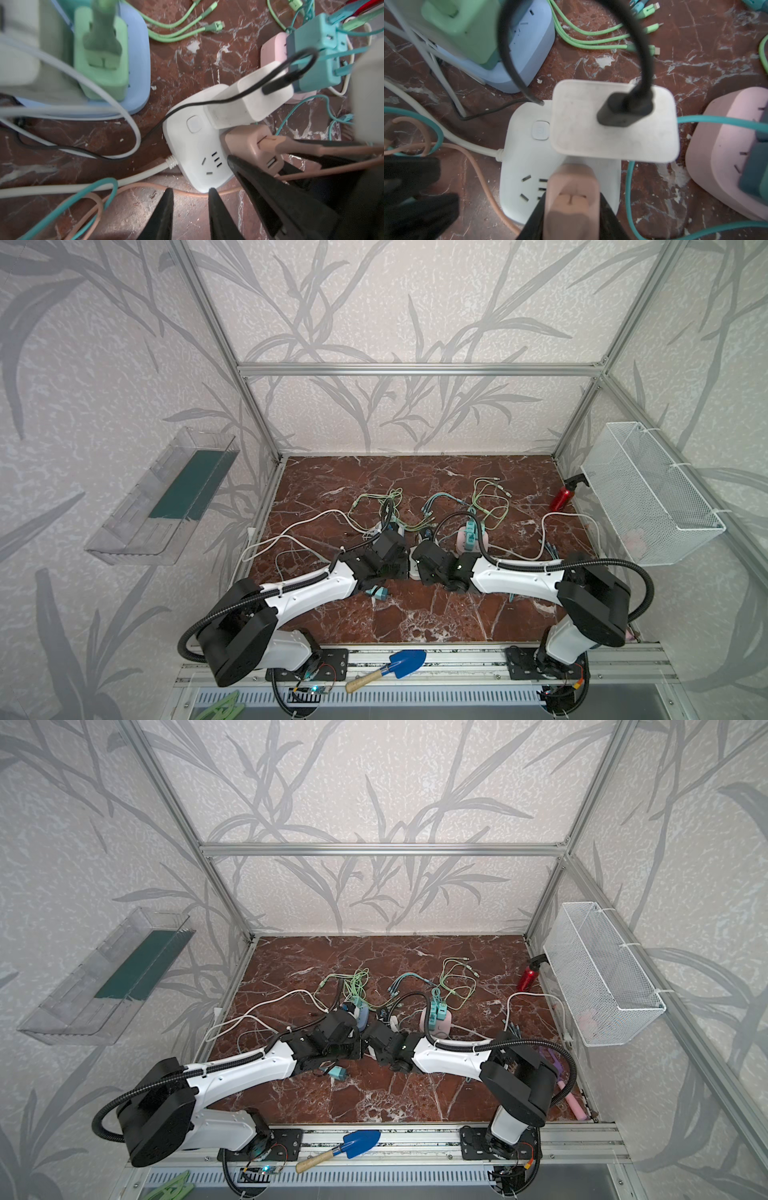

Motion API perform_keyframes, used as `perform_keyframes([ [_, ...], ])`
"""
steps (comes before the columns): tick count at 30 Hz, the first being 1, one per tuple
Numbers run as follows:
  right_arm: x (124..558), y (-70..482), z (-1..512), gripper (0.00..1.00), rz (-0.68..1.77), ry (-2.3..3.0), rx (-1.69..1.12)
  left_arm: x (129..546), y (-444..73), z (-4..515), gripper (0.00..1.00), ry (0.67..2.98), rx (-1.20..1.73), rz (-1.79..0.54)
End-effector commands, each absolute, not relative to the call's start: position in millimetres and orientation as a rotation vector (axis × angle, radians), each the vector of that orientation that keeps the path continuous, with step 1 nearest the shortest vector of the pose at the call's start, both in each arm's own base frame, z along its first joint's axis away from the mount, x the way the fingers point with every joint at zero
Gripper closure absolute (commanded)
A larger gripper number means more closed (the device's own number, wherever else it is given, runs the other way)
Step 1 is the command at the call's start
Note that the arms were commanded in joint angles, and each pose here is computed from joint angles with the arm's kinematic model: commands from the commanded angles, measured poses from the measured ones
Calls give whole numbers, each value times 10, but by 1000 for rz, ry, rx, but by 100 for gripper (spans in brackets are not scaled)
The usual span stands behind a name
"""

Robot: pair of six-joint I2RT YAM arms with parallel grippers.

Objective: Pull the plug off the socket

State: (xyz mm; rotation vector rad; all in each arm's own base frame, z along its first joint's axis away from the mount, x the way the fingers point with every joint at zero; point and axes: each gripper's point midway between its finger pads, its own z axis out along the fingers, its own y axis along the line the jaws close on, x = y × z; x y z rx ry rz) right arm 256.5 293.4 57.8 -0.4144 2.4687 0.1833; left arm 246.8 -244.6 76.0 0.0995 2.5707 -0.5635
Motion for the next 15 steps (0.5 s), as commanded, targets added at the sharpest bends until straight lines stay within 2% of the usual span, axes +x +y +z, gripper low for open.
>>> perform_keyframes([
  [1, 2569, 2855, 669, 65, 163, 2439, -399, 2446, -2401, 612, 70, 2606, 52, -527],
  [15, 2529, 2830, 669, 65, 184, 2432, -413, 2654, -2454, 492, 69, 2625, 8, -494],
])
